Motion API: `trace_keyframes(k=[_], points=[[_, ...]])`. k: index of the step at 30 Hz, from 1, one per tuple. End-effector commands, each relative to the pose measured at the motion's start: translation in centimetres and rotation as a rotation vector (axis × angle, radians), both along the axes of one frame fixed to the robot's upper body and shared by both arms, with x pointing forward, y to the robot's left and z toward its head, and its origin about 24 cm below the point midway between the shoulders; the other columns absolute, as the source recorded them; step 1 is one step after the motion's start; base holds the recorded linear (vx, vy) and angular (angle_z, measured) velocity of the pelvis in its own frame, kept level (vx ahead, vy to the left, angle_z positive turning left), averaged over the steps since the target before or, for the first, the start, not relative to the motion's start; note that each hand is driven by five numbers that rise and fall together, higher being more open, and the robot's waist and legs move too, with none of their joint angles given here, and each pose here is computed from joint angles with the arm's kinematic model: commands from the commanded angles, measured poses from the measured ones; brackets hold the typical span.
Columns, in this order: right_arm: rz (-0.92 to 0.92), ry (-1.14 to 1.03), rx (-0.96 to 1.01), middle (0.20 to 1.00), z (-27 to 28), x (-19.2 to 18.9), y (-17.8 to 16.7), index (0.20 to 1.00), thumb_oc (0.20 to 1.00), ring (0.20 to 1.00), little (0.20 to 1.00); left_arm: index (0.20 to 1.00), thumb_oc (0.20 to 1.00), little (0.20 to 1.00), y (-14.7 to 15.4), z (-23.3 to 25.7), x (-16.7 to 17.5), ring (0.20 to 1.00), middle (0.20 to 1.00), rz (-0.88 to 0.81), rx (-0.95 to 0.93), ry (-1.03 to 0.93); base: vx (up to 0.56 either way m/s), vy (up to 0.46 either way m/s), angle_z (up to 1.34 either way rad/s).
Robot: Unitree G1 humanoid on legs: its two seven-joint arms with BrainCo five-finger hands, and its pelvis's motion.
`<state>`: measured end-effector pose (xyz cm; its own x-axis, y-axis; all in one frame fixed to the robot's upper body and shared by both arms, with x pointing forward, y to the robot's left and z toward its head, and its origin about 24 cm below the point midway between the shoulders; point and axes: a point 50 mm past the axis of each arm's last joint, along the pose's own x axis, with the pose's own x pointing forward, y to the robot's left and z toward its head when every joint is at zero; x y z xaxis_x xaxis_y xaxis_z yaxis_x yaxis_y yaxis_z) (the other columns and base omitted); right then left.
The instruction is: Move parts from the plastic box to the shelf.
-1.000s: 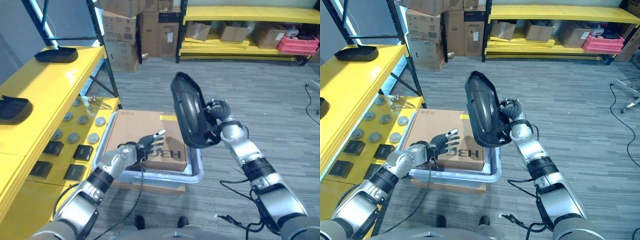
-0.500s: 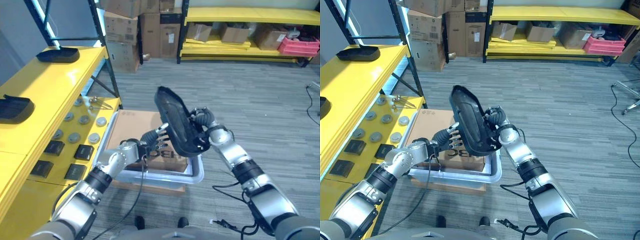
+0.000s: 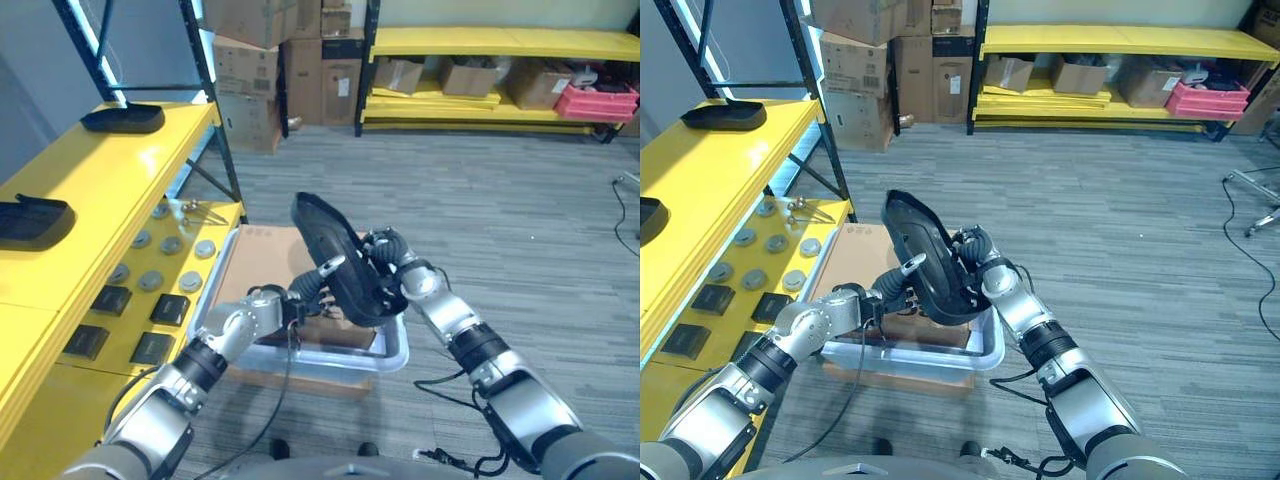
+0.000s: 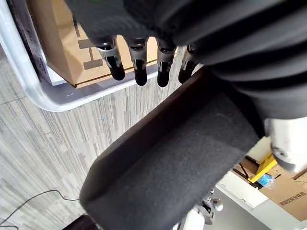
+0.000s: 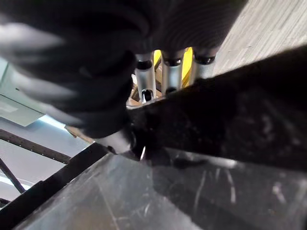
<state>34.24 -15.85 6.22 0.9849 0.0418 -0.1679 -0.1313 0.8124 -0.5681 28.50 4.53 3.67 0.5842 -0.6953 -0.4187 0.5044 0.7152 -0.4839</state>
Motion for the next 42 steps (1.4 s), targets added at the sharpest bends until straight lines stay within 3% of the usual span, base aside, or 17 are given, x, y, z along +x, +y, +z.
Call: trace_keyframes(k=[1, 2, 17, 22, 23, 24, 25, 33, 42], points=[[0.038, -0.085, -0.007, 0.2, 1.7, 0.8, 1.2, 0.2, 0.2, 0.2, 0.2, 0.564, 0.564, 0.564, -2.1, 1.0, 0.2, 0.564, 0.564, -0.056, -0.015, -0.099, 0.0, 0.0, 0.0], [0.035, -0.084, -0.005, 0.2, 1.7, 0.9, 1.2, 0.2, 0.2, 0.2, 0.2, 0.2, 0.2, 0.2, -2.0, 1.1, 0.3, 0.2, 0.2, -0.042, -0.004, -0.125, 0.0, 0.0, 0.0], [-0.037, -0.053, 0.088, 0.2, 1.2, 0.9, 1.2, 0.2, 0.2, 0.2, 0.2, 0.2, 0.2, 0.2, -2.0, 1.4, 0.5, 0.2, 0.2, 0.033, -0.063, -0.104, 0.0, 0.0, 0.0], [-0.076, -0.049, 0.136, 0.2, 1.0, 0.9, 1.3, 0.2, 0.2, 0.2, 0.2, 0.2, 0.2, 0.2, -1.5, 2.1, 1.3, 0.2, 0.2, 0.104, -0.058, -0.188, 0.0, 0.0, 0.0], [-0.088, -0.051, 0.152, 0.357, 1.0, 1.0, 1.2, 0.357, 0.357, 0.357, 0.357, 0.2, 0.2, 0.2, -1.4, 2.3, 1.4, 0.2, 0.2, 0.113, -0.058, -0.199, 0.0, 0.0, 0.0], [-0.105, -0.05, 0.178, 0.849, 1.1, 1.0, 1.2, 0.849, 0.849, 0.849, 0.849, 0.2, 0.2, 0.2, -1.3, 2.6, 1.6, 0.2, 0.2, 0.13, -0.06, -0.217, 0.0, 0.0, 0.0], [-0.119, -0.046, 0.206, 1.0, 1.1, 1.0, 1.1, 1.0, 1.0, 1.0, 1.0, 0.2, 0.2, 0.2, -1.0, 2.8, 1.7, 0.2, 0.2, 0.147, -0.063, -0.229, 0.0, 0.0, 0.0], [-0.226, -0.082, 0.379, 1.0, 1.2, -0.3, -2.2, 1.0, 1.0, 1.0, 1.0, 0.2, 0.2, 0.2, 3.0, 3.5, 2.6, 0.2, 0.2, 0.295, 0.01, -0.333, 0.0, 0.0, 0.0], [-0.495, -0.07, 0.492, 1.0, -1.3, -4.2, -9.6, 1.0, 1.0, 1.0, 1.0, 0.2, 0.2, 0.2, 10.7, 3.0, 2.7, 0.2, 0.2, 0.549, 0.176, -0.434, 0.0, 0.0, 0.0]])
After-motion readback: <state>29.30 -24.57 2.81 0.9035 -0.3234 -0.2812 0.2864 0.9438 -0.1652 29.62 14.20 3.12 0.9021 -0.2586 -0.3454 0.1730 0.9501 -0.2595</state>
